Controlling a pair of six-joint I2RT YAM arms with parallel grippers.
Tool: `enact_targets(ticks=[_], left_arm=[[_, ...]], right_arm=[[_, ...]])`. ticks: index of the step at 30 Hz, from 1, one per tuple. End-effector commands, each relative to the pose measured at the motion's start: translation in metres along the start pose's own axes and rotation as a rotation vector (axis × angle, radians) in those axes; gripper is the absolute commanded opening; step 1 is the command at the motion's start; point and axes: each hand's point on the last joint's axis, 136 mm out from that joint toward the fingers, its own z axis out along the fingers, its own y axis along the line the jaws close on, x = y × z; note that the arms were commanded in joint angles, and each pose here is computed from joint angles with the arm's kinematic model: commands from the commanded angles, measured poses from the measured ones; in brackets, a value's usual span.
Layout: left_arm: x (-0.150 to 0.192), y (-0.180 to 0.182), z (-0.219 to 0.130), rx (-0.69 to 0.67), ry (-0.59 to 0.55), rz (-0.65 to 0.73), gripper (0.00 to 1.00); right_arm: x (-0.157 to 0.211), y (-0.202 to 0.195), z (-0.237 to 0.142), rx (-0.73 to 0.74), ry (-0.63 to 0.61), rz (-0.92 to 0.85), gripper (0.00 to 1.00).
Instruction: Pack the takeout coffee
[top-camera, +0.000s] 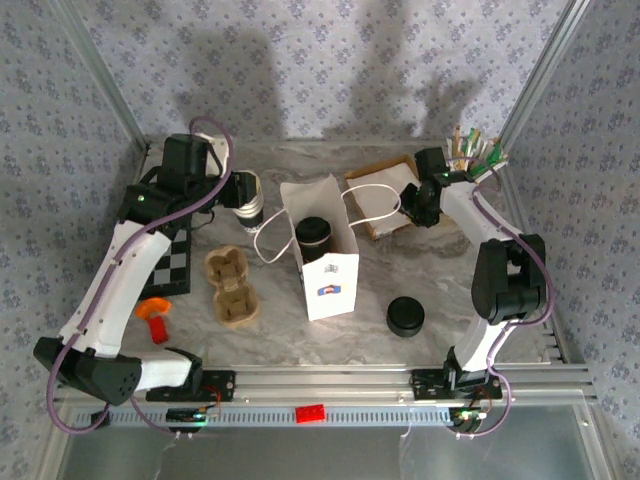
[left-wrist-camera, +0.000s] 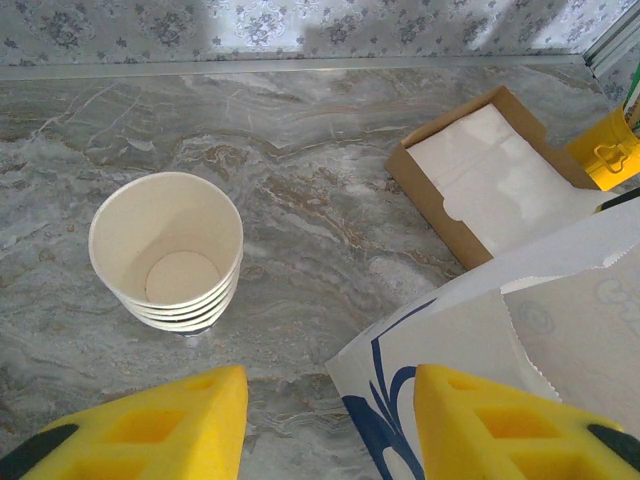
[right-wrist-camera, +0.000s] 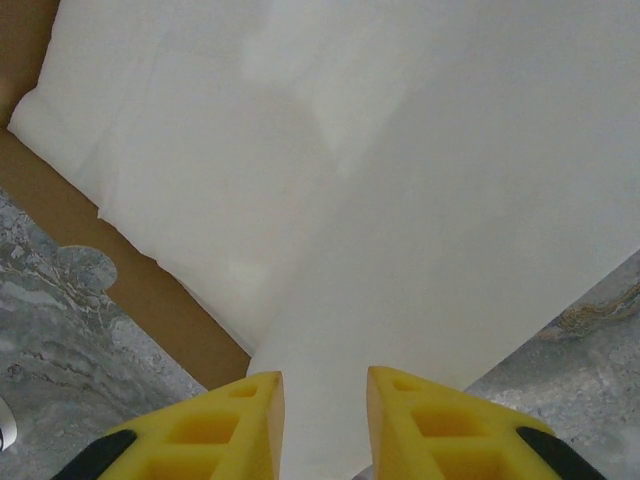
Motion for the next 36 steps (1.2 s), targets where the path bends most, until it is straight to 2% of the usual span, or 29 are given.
enact_targets(ticks=[1, 5, 8, 11, 16, 17, 19, 36], left_arm=[[-0.015, -0.002, -0.014, 0.002, -0.057, 0.008, 0.48], [-0.014, -0.005, -0.012, 0.022, -0.048, 0.005, 0.48], [-0.014, -0.006, -0.011, 0.030, -0.045, 0.005, 0.48], [-0.014, -0.005, -0.010, 0.025, -0.044, 0.005, 0.48], [-0.012, -0.004, -0.010, 0.019, -0.037, 0.009, 0.48], [-0.012, -0.004, -0.011, 0.019, -0.038, 0.009, 0.49], [-0.012, -0.004, -0.011, 0.017, -0.041, 0.009, 0.49], [-0.012, -0.002, -0.010, 0.008, -0.041, 0.009, 0.49]], right_arm=[[0.004, -0.005, -0.010, 0.029, -0.006, -0.027, 0.30], [0.006, -0.017, -0.021, 0.066, -0.012, -0.014, 0.34], [0.006, -0.028, -0.017, 0.096, -0.014, -0.005, 0.36], [0.013, -0.033, -0.009, 0.115, 0.003, -0.007, 0.42], [0.016, -0.032, 0.001, 0.120, 0.018, -0.005, 0.42], [0.015, -0.031, 0.002, 0.121, 0.017, -0.008, 0.41], [0.013, -0.025, 0.003, 0.110, 0.013, -0.014, 0.33], [0.005, -0.013, 0.007, 0.098, 0.015, -0.020, 0.16]])
